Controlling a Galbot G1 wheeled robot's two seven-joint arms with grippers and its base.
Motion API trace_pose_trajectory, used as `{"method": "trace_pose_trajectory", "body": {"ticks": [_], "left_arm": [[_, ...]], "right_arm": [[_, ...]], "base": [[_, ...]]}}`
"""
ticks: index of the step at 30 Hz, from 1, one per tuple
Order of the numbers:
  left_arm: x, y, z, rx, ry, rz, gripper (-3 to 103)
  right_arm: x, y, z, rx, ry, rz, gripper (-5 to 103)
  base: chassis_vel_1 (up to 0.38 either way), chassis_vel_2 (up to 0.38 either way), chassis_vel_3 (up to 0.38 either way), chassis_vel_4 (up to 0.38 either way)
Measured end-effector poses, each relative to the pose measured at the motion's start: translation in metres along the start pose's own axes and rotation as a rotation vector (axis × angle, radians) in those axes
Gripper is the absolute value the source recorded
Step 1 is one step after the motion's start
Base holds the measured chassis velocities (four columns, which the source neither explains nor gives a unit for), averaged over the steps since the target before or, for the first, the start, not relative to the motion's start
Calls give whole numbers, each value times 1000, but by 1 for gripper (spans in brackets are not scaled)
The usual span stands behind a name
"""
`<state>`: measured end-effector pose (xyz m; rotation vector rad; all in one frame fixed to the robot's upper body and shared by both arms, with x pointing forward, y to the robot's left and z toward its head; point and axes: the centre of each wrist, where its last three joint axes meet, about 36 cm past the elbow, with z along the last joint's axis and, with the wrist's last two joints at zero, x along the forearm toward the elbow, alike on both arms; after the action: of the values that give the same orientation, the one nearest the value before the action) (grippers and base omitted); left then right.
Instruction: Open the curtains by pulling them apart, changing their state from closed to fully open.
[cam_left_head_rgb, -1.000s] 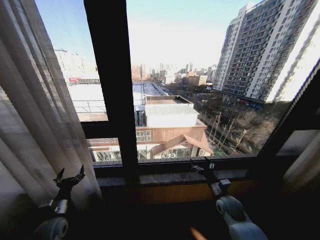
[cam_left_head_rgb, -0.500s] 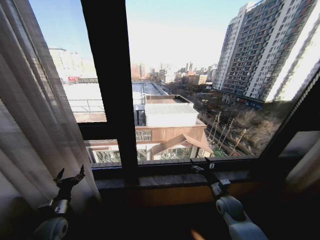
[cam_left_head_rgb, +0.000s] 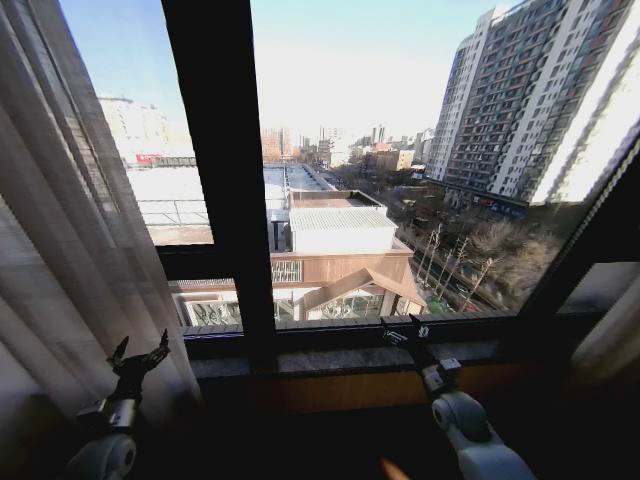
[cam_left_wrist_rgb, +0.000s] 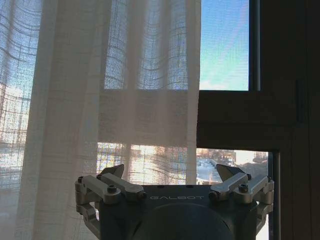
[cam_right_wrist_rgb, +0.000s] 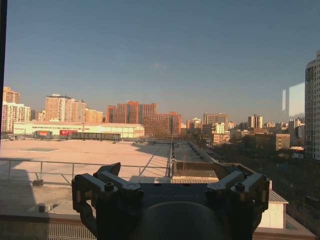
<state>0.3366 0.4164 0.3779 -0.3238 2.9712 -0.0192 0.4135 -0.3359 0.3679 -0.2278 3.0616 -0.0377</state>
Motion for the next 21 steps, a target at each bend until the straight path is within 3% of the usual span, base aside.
{"method": "trace_pose_trajectory", "body": {"ticks": [21], "left_arm": [[0,0,0,0,0,0,100]], "right_arm": [[0,0,0,0,0,0,100]], "base": [[0,0,0,0]]}}
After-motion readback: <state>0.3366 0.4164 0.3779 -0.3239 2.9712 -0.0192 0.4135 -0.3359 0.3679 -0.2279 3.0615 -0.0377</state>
